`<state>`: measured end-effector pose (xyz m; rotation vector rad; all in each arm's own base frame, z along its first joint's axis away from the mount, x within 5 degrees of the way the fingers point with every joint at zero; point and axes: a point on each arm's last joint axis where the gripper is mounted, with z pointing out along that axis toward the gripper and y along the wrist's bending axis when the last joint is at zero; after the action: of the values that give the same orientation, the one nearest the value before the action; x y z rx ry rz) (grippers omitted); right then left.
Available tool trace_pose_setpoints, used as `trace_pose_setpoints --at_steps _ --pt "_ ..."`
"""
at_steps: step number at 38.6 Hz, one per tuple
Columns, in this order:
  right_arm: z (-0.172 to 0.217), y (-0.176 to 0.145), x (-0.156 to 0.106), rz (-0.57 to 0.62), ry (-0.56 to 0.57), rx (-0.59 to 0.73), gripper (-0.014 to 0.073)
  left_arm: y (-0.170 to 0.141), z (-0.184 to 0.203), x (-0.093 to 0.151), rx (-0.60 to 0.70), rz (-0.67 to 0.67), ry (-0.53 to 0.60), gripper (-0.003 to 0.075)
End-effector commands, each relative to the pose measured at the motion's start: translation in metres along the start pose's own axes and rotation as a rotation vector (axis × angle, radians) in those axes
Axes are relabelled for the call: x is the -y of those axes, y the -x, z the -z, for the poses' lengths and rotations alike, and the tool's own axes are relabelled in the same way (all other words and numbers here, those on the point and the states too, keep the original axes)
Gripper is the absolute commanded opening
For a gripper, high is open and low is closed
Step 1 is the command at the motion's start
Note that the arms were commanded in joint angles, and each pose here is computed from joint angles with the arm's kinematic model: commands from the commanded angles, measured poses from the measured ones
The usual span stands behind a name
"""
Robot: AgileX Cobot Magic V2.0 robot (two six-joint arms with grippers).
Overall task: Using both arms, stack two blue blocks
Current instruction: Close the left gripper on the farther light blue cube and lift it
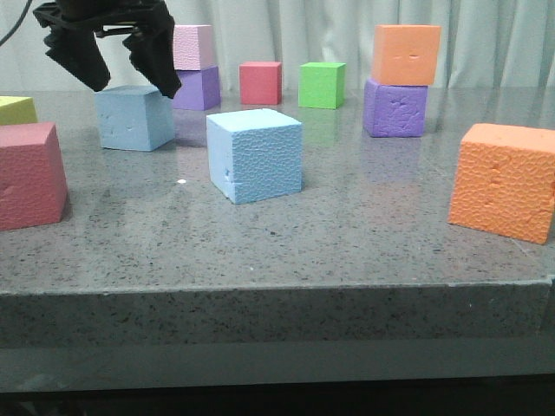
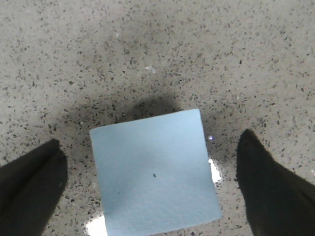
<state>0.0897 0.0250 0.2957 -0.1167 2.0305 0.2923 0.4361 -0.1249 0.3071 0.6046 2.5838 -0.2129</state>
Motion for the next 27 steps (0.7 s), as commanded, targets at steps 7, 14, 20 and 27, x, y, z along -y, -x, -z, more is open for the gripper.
trace_pose_setpoints --at_steps 7,14,20,27 --pt "0.004 0.014 0.0 0.01 -0.007 0.098 -0.0071 0.01 0.022 0.006 0.086 -0.008 -0.003 0.0673" --pt "0.004 0.014 0.0 0.011 -0.007 0.098 -0.0071 0.009 0.018 0.007 0.067 -0.003 -0.018 0.0672" --pt "0.004 0.014 0.0 0.011 -0.007 0.098 -0.0071 0.009 0.018 0.007 0.067 -0.003 -0.018 0.0586" --pt "0.004 0.014 0.0 0.011 -0.007 0.098 -0.0071 0.009 0.02 0.007 0.071 -0.003 -0.017 0.0449"
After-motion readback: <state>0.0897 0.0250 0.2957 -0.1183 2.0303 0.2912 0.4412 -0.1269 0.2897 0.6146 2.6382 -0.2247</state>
